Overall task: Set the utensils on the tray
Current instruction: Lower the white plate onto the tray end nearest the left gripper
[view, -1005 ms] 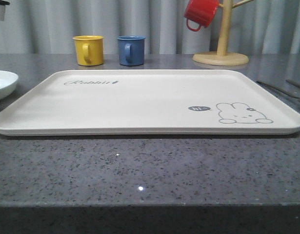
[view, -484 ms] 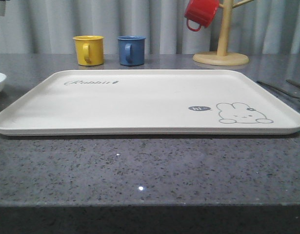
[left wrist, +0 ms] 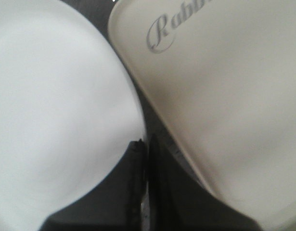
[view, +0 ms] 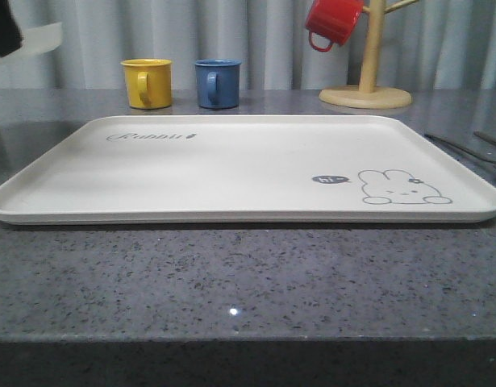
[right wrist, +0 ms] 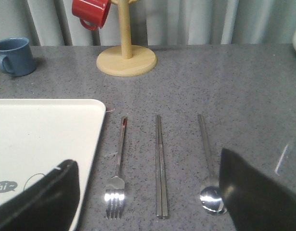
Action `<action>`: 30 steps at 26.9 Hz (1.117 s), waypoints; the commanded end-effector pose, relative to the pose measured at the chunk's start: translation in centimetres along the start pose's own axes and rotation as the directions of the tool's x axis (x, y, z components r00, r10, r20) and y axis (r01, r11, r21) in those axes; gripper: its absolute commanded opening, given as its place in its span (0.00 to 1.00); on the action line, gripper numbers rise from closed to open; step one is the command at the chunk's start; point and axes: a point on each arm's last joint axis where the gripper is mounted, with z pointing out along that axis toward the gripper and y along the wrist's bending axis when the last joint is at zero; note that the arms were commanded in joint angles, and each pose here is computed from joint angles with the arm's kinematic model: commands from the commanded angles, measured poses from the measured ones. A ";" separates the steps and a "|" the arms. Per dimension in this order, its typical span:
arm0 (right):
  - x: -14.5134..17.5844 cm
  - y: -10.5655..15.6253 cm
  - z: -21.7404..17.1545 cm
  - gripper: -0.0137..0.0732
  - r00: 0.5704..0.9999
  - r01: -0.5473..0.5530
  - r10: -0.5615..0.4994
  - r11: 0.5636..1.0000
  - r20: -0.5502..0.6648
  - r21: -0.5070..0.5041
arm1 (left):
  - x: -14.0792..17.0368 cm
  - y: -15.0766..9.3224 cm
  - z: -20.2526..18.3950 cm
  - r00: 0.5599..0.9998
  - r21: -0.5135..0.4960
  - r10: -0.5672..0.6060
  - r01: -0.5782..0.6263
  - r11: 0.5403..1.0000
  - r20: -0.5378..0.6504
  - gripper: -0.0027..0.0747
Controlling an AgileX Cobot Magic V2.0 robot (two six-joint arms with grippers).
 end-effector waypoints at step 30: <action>-1.6 0.0 -0.2 0.87 0.995 0.012 -0.012 1.000 0.095 0.006 | -5.0 -12.7 4.3 0.974 0.276 0.226 -0.215 0.937 -0.008 0.40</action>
